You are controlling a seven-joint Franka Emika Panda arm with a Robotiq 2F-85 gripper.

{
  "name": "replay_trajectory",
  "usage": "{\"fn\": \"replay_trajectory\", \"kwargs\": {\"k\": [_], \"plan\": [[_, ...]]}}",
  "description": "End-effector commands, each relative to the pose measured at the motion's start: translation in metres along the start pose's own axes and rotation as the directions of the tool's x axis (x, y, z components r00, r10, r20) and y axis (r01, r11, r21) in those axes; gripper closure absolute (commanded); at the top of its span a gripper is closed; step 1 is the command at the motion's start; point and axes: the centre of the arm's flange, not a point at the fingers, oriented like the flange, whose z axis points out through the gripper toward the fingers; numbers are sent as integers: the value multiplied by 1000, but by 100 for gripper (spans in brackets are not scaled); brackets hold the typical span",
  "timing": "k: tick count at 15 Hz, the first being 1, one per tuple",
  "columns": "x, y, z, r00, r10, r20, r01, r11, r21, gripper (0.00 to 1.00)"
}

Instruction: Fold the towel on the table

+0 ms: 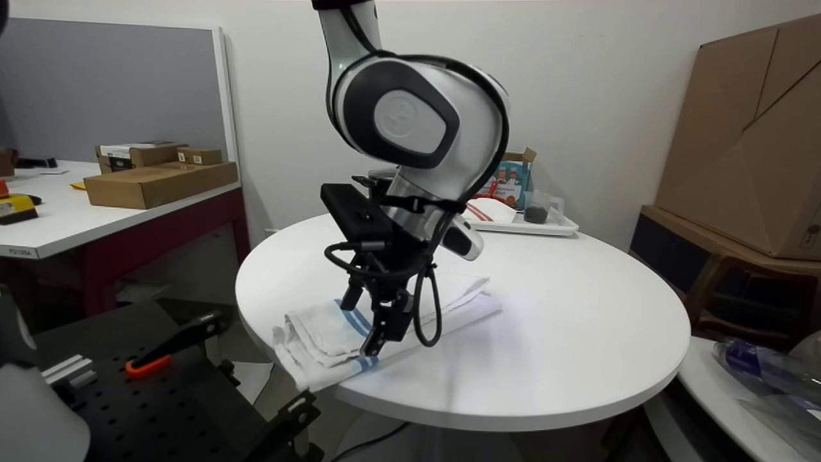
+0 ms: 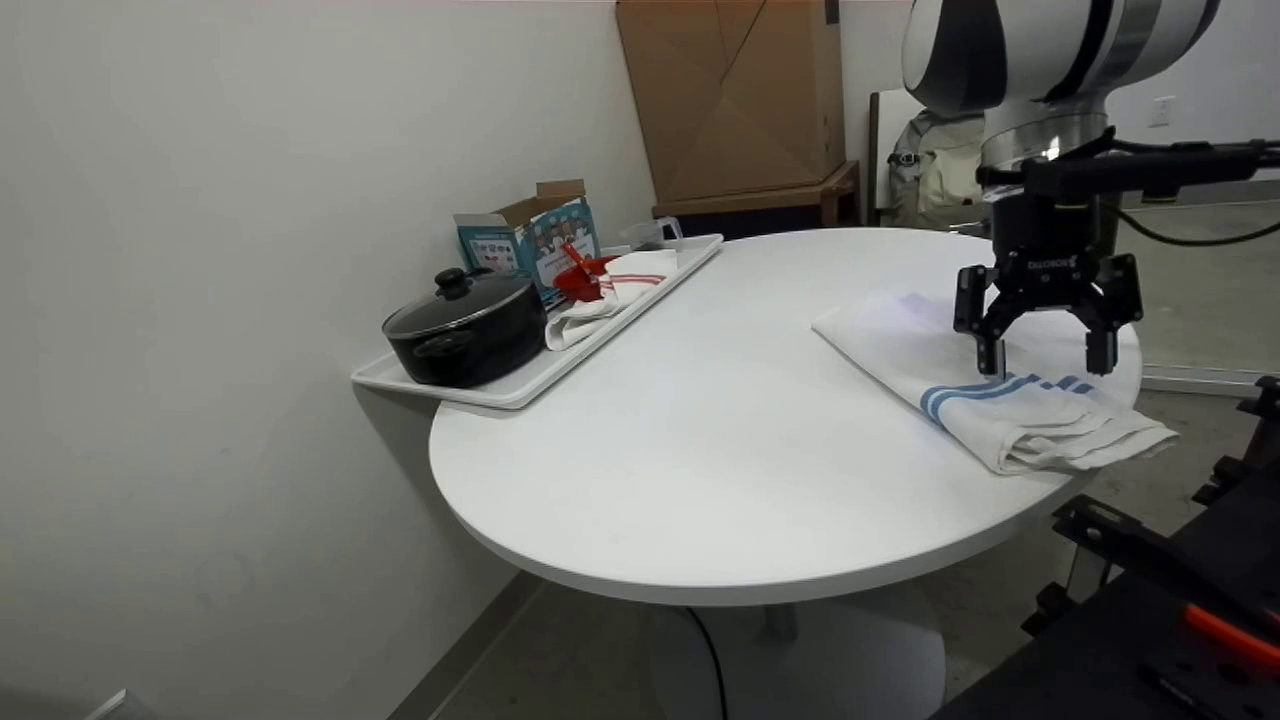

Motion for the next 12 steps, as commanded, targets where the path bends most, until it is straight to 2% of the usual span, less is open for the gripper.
{"fn": "replay_trajectory", "kwargs": {"k": [1,6,9,12], "plan": [[2,1,-48,996,37,-83,-40,999,-32,0],[30,-11,-92,980,39,-193,-48,998,-45,0],[55,-20,-115,970,54,-237,-60,998,-19,0],[78,-30,-127,963,33,-266,-42,999,-27,0]]}}
